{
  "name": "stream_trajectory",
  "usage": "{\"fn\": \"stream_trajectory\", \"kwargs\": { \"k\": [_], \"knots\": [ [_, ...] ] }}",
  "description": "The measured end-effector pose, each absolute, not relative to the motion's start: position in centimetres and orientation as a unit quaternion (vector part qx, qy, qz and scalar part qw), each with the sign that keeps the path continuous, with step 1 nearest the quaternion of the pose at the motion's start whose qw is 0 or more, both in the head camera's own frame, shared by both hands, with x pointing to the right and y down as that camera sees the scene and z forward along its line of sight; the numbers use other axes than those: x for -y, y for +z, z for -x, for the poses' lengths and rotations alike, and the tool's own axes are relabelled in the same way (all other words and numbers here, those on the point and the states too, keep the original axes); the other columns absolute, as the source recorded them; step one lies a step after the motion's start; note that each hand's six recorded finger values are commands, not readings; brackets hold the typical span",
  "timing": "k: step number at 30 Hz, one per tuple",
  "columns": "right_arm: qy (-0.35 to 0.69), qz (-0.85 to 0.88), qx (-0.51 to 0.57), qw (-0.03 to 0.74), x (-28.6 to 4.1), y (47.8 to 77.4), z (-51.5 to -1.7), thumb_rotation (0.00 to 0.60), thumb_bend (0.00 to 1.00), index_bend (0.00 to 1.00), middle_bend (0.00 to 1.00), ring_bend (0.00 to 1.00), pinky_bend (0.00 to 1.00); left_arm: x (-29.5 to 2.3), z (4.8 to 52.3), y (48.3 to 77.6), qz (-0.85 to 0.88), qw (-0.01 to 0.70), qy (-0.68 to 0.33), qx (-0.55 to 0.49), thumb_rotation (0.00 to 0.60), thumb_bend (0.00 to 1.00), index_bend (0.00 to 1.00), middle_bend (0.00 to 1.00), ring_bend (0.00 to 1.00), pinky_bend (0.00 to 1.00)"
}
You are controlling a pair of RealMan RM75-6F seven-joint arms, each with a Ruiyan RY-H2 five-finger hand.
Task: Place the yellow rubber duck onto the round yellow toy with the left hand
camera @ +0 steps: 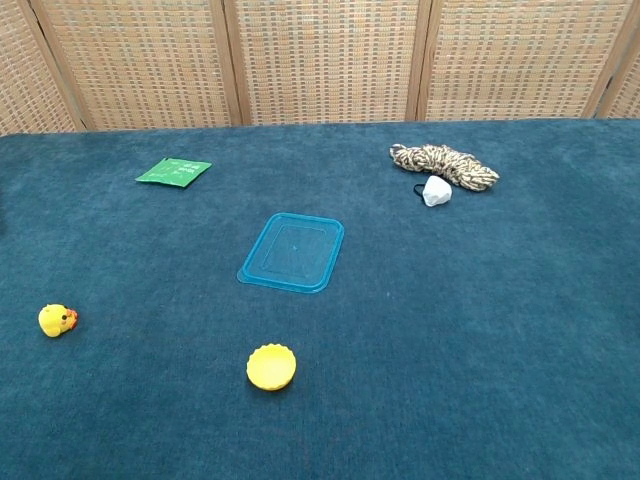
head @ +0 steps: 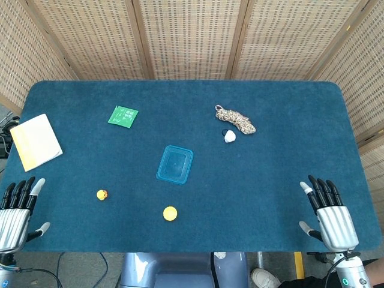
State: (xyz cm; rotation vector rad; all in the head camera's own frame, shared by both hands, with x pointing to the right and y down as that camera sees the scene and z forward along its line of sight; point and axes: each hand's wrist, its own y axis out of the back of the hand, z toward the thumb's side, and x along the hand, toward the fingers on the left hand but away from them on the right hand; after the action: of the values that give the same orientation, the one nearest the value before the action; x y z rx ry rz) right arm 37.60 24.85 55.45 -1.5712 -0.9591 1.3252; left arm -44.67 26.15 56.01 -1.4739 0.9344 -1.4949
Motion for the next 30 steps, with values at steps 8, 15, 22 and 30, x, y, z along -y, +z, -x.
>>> {"fn": "stream_trajectory", "kwargs": {
  "k": [8, 15, 22, 30],
  "knots": [
    [0.531, 0.628, 0.385, 0.419, -24.8, 55.5, -37.7, 0.600, 0.00, 0.09, 0.00, 0.00, 0.00, -25.8, 44.8, 56.2, 0.597, 0.404, -0.587, -0.370, 0.600, 0.14, 0.00, 0.00, 0.00, 0.00],
    [0.531, 0.628, 0.383, 0.420, -24.9, 55.5, -37.5, 0.600, 0.00, 0.09, 0.00, 0.00, 0.00, -23.9, 45.4, 57.8, 0.614, 0.401, -0.585, -0.346, 0.600, 0.15, 0.21, 0.00, 0.00, 0.00],
    [0.533, 0.627, 0.385, 0.418, -24.9, 55.5, -37.6, 0.600, 0.00, 0.09, 0.00, 0.00, 0.00, -22.2, 45.2, 60.0, 0.631, 0.392, -0.591, -0.314, 0.600, 0.16, 0.34, 0.00, 0.00, 0.00],
    [0.535, 0.628, 0.388, 0.411, -24.7, 55.6, -37.9, 0.600, 0.00, 0.09, 0.00, 0.00, 0.00, -20.0, 44.0, 63.2, 0.645, 0.385, -0.605, -0.266, 0.600, 0.21, 0.33, 0.00, 0.00, 0.00]
  ]
}}
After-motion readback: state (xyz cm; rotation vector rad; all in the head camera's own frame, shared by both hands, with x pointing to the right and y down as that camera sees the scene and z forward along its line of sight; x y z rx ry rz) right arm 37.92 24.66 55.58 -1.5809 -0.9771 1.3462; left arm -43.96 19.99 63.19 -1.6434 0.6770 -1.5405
